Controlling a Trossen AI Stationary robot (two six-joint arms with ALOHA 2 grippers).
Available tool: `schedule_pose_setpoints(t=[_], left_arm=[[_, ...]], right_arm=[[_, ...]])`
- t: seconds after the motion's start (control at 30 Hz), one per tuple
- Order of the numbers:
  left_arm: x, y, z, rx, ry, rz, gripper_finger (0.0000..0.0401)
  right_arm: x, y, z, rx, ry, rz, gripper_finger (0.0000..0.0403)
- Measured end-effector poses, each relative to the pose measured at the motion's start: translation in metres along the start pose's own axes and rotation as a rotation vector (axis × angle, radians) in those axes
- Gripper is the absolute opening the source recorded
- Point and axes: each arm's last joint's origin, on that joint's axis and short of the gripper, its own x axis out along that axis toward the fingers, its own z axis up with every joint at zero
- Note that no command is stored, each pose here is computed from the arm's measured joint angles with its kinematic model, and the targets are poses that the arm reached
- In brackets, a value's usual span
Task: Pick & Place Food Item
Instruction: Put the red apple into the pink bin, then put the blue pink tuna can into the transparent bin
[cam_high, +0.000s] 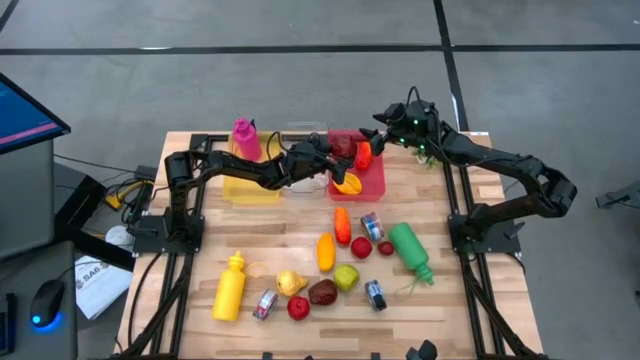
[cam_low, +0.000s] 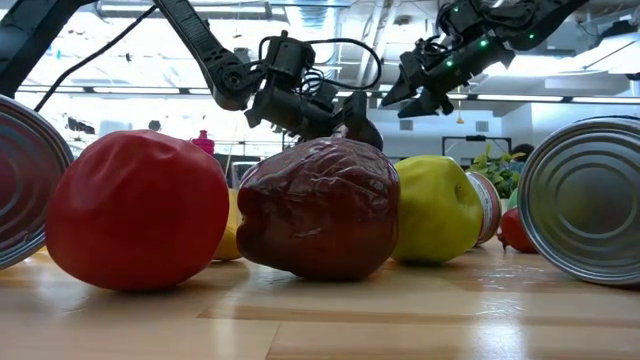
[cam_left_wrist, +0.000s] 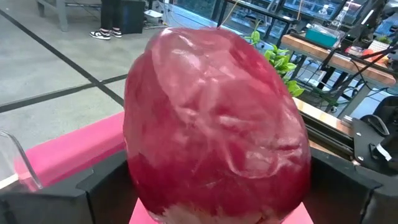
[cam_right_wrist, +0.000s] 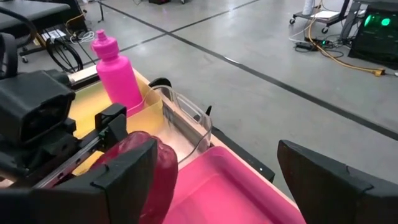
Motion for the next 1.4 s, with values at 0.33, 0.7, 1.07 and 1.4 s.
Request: schedule_pose_setpoints(t=[0.33, 0.7, 1.07, 1.4], left_arm=[[0.000, 0.000, 0.000, 0.000, -0.001, 0.000, 0.0389], [-0.009, -0.006, 0.014, -0.006, -0.031, -0.020, 0.0396], [-0.047, -0.024, 0.058, 0.010, -0.002, -0.062, 0.0399], [-0.076, -0.039, 0.074, 0.033, 0.055, -0.092, 0.0396]], right_arm=[[0.000, 0.003, -0.003, -0.004, 0.031, 0.027, 0.0326], [-0.006, 0.005, -0.001, -0.022, 0.029, 0.034, 0.0326], [-0.024, 0.009, 0.005, -0.027, 0.016, 0.049, 0.0326], [-0.050, 0.024, 0.008, -0.039, 0.039, 0.103, 0.0326]])
